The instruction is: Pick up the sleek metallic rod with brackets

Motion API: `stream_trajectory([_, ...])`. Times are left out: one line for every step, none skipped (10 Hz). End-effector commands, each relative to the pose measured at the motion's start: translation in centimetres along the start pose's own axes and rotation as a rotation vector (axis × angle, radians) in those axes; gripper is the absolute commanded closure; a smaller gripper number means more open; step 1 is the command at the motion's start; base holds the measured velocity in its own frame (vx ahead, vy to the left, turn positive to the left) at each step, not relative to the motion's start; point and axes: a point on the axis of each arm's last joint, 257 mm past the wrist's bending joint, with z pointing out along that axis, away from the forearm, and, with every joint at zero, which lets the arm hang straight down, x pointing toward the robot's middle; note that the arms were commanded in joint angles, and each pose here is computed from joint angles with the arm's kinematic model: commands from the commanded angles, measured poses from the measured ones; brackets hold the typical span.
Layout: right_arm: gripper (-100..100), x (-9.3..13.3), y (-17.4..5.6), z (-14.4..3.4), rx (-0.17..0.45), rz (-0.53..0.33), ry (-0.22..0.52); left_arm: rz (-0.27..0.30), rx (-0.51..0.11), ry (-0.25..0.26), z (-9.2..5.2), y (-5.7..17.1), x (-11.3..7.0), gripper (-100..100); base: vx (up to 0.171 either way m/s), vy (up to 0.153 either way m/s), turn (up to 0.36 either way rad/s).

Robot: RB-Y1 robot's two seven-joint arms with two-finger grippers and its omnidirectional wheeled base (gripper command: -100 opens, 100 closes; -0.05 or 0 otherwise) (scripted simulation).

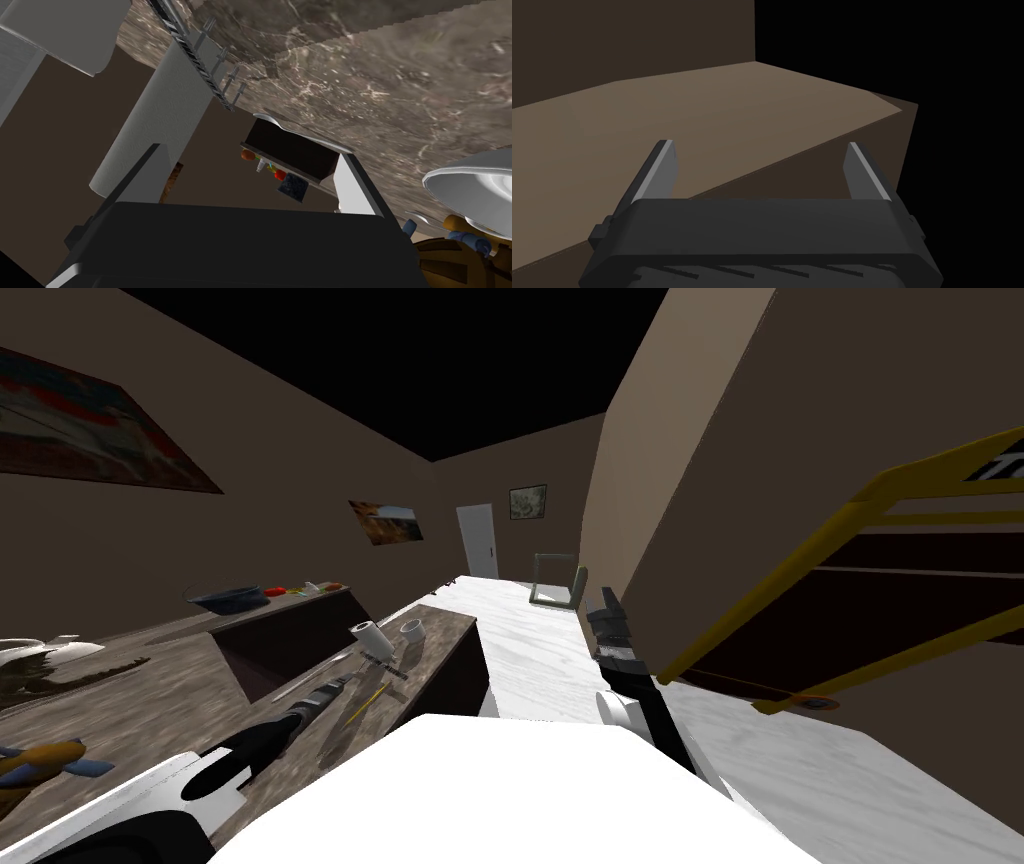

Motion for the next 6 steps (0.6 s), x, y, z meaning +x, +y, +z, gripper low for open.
stream_trajectory([0,0.0,0.0,0.0,0.0,0.0,0.0,-0.006,-0.007,0.019,-0.6,0.1,0.1,-100,-0.051,-0.012,-0.192])
stream_trajectory([0,0.0,0.0,0.0,0.0,0.0,0.0,-0.007,-0.008,0.025,-0.8,0.0,0.2,-100,-0.043,-0.003,-0.151])
stream_trajectory([0,0.0,0.0,0.0,0.0,0.0,0.0,-0.012,-0.011,0.039,-1.2,-0.1,0.5,-100,-0.038,0.004,-0.126])
stream_trajectory([0,0.0,0.0,0.0,0.0,0.0,0.0,-0.019,-0.015,0.052,-1.5,-0.2,0.9,-100,-0.033,0.027,-0.124])
stream_trajectory([0,0.0,0.0,0.0,0.0,0.0,0.0,-0.04,-0.029,0.076,-1.9,-0.2,1.8,-100,-0.031,0.073,-0.199])
stream_trajectory([0,0.0,0.0,0.0,0.0,0.0,0.0,-0.049,-0.037,0.085,-2.0,-0.1,2.2,-100,-0.022,0.096,-0.066])
